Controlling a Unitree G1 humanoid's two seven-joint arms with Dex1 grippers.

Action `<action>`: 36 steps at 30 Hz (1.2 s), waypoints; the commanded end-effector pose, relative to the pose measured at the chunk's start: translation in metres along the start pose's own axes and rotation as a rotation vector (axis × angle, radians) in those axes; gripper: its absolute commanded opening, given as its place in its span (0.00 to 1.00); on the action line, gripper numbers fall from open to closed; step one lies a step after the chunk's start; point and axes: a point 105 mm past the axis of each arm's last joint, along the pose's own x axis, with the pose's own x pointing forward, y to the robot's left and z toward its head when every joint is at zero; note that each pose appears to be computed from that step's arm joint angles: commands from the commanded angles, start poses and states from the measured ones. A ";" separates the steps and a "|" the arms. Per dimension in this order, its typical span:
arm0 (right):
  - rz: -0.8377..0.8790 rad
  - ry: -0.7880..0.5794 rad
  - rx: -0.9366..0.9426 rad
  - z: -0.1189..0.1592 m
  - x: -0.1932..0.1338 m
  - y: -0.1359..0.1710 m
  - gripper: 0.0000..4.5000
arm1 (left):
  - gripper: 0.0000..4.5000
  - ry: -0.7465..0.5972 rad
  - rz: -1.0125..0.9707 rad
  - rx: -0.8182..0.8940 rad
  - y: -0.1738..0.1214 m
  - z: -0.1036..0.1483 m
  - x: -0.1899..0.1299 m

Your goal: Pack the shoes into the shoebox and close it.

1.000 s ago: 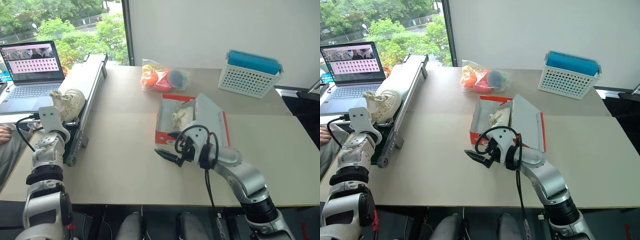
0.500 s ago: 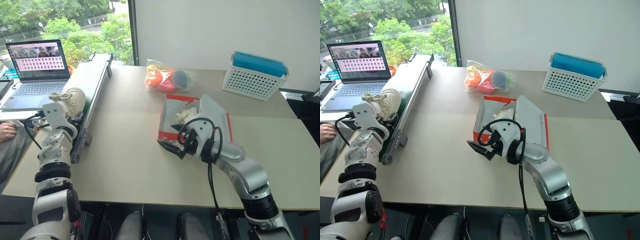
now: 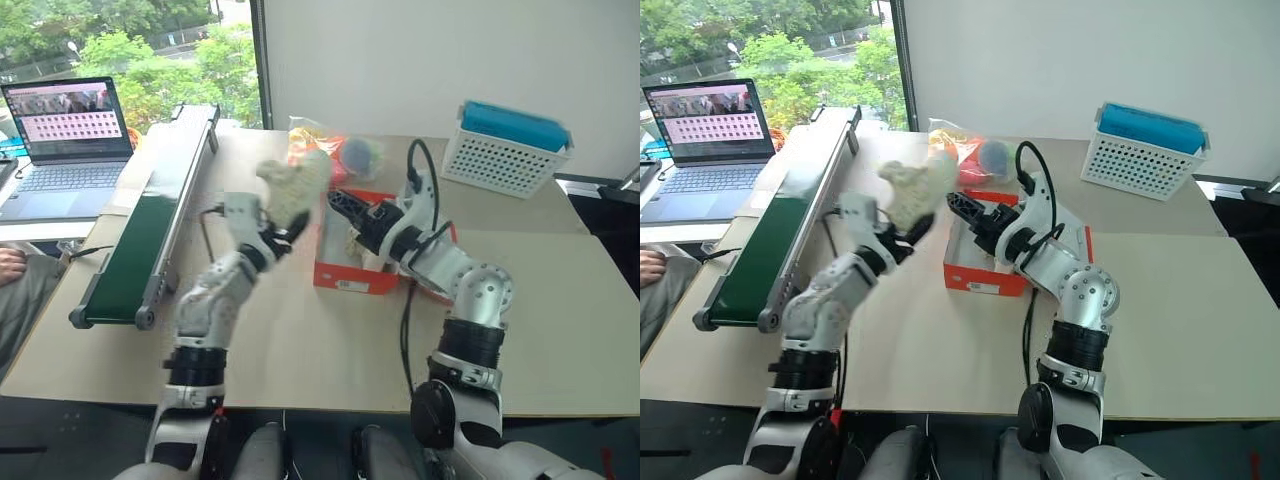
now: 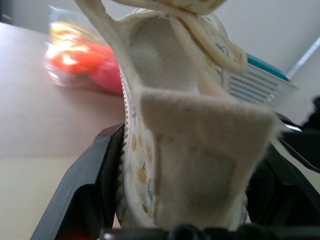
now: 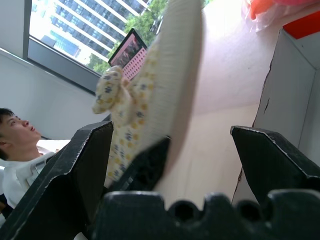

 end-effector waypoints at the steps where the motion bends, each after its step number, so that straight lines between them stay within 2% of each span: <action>1: 0.043 -0.031 -0.025 0.011 -0.002 0.017 1.00 | 0.65 -0.062 -0.165 0.035 -0.042 0.019 0.001; 7: -0.022 -0.077 -0.021 0.019 -0.006 0.005 1.00 | 0.65 -0.042 -0.206 0.039 -0.050 0.017 0.001; 11: -0.061 -0.111 -0.017 0.026 -0.011 -0.003 1.00 | 0.65 -0.038 -0.165 0.051 -0.037 0.018 0.002; 12: -0.076 -0.119 -0.016 0.027 -0.013 -0.006 0.88 | 0.65 -0.040 -0.146 0.055 -0.032 0.018 0.002; 13: -0.087 -0.121 -0.027 0.028 -0.014 -0.007 0.83 | 0.65 -0.040 -0.124 0.066 -0.027 0.019 0.002; 16: -0.092 -0.131 -0.032 0.031 -0.015 -0.007 0.60 | 0.65 -0.031 -0.088 0.098 -0.017 0.018 0.003; 24: -0.069 -0.141 -0.026 0.035 -0.013 0.001 0.00 | 0.65 -0.036 -0.092 0.100 -0.020 0.017 0.004; 35: -0.082 -0.106 -0.038 0.028 -0.009 -0.001 0.00 | 0.65 -0.047 -0.093 0.094 -0.023 0.018 0.006; 36: -0.088 -0.106 -0.044 0.028 -0.010 -0.002 0.06 | 0.65 -0.047 -0.092 0.095 -0.023 0.018 0.006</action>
